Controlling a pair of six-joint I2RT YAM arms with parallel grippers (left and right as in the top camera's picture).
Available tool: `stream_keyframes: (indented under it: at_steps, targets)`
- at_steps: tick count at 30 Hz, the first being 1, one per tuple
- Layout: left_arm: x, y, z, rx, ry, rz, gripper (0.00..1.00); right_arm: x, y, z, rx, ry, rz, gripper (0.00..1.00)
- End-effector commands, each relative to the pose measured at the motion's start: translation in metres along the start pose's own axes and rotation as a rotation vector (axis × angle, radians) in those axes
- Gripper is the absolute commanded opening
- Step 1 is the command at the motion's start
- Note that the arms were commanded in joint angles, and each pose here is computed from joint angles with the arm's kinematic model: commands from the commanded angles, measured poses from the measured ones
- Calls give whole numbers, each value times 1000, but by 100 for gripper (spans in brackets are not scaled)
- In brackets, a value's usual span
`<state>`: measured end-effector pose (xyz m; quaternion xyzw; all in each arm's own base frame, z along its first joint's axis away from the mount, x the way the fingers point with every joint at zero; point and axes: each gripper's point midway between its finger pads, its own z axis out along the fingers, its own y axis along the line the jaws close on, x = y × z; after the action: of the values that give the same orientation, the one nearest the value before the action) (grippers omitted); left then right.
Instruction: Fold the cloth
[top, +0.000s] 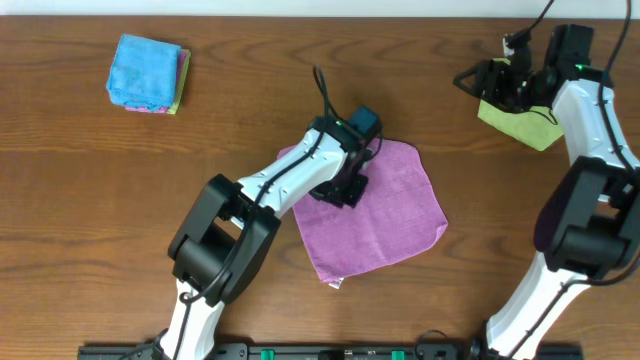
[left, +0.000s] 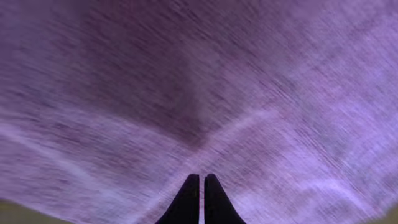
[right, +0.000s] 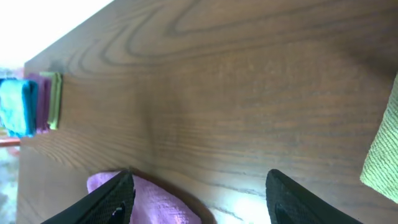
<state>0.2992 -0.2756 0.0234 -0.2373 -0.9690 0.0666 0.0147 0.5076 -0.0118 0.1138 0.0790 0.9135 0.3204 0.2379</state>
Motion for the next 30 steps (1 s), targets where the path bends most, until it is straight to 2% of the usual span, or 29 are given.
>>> stream_keyframes:
  at_steps: [1,6,10,13,24,30]
  targets:
    - [-15,24,-11,-128,-83,-28,6,-18,25,-30,10,-69,-123,68]
    - [-43,27,-15,-139,-197,-21,6,-26,46,-64,60,-130,-194,69]
    - [-49,29,-11,-121,-208,-28,6,-27,67,-90,70,-167,-254,70]
    - [-50,29,-8,-116,-219,-28,6,-24,62,-103,153,-167,-263,70]
    - [-42,35,13,-116,-207,-22,5,-10,59,-110,196,-125,-254,71]
    - [-44,52,19,-122,-211,-23,6,-3,58,-109,195,-100,-238,70]
